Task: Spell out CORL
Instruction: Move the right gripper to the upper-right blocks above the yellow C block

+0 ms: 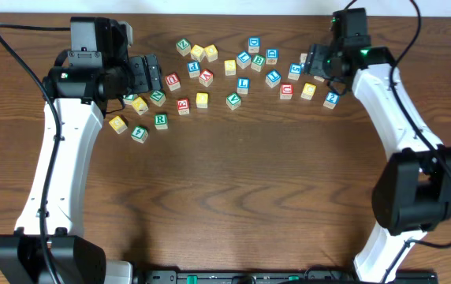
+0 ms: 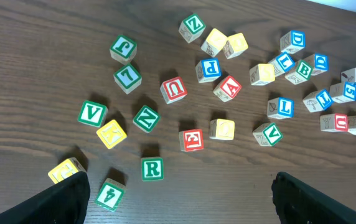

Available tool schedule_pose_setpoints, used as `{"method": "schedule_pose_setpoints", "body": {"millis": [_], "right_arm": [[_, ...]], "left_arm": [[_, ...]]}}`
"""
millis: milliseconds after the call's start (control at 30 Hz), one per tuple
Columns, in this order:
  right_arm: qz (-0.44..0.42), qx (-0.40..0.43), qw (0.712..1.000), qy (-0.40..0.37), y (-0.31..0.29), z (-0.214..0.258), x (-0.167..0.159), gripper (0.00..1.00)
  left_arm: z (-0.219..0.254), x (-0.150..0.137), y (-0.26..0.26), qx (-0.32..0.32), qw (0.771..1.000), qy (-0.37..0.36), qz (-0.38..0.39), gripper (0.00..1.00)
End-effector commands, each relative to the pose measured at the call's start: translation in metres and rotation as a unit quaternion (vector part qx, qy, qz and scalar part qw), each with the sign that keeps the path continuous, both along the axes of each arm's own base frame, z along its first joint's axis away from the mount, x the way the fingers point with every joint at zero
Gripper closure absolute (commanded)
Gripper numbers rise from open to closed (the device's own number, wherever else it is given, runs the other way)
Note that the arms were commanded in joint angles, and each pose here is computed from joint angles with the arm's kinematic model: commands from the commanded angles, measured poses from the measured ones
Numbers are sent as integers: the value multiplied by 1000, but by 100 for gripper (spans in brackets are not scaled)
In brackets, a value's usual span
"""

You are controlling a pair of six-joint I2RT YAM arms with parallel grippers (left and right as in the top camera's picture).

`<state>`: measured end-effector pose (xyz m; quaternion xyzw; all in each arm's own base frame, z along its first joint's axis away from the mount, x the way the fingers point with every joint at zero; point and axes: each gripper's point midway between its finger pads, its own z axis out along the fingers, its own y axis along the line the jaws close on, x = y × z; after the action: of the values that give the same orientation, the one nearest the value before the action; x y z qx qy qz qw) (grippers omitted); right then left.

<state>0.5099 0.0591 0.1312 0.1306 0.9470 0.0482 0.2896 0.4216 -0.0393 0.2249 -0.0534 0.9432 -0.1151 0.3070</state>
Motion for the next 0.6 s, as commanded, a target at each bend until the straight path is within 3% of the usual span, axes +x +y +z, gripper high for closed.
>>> {"method": "schedule_pose_setpoints", "body": {"millis": [0,233,567], "right_arm": [[-45,-5,999,3,-4,-17,10,30],[-56,1,998,21,-3,-45,15,33],[-49,0,998,40,5,-69,14,48]], "left_arm": [[7,3,1,4,1000,-8,3,7],[6,1,1,3,1000,-4,3,8],[6,1,1,4,1000,-4,3,8]]}}
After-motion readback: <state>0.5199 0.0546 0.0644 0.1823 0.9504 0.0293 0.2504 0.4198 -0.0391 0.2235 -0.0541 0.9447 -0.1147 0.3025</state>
